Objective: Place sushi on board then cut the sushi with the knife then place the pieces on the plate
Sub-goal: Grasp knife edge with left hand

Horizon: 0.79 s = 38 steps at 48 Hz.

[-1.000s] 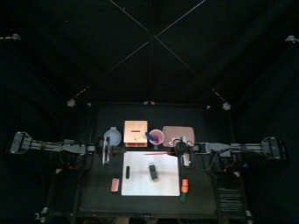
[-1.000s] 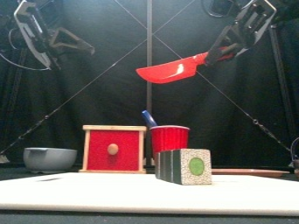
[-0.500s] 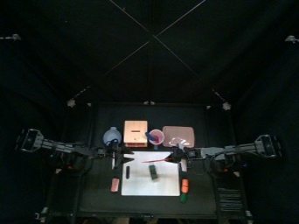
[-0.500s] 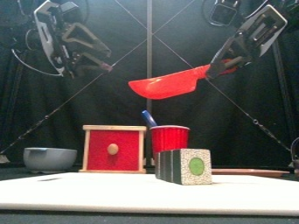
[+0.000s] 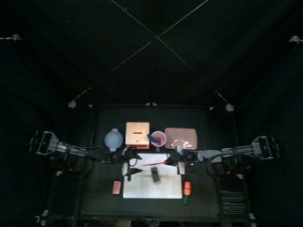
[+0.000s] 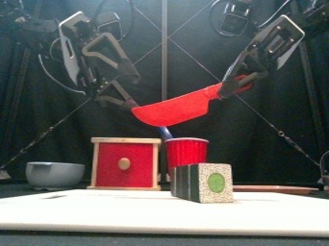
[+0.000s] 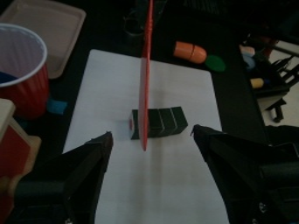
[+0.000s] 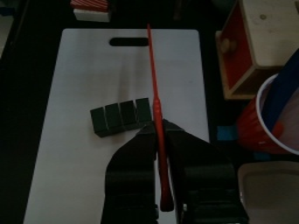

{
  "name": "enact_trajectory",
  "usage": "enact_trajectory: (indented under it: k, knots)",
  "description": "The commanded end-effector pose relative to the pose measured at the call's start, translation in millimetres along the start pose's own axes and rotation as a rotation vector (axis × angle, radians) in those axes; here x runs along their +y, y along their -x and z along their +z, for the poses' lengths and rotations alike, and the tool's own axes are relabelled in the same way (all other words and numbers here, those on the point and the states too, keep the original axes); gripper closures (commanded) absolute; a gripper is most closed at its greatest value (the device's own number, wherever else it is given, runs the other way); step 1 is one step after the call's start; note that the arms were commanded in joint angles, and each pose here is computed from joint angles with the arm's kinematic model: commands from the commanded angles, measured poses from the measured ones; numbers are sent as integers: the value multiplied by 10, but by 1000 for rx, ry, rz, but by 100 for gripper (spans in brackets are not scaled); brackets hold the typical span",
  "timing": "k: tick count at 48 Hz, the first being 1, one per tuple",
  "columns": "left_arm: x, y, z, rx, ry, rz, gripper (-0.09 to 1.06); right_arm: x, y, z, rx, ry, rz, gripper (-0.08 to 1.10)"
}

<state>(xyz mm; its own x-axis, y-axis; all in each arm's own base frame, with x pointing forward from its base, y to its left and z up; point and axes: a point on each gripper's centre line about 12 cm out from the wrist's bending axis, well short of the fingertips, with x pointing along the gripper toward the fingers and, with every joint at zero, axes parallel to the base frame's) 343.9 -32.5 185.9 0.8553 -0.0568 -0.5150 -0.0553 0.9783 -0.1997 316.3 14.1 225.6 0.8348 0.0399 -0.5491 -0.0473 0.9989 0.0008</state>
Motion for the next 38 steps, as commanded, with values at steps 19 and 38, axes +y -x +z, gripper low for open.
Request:
enact_trajectory:
  k: [19,38]
  knots:
    - [69,-297,35,21,-7,25,5,39,-56,104,-20,5,10,79]
    - [78,-315,17,29,-8,28,23,60,-77,87,-12,10,15,79]
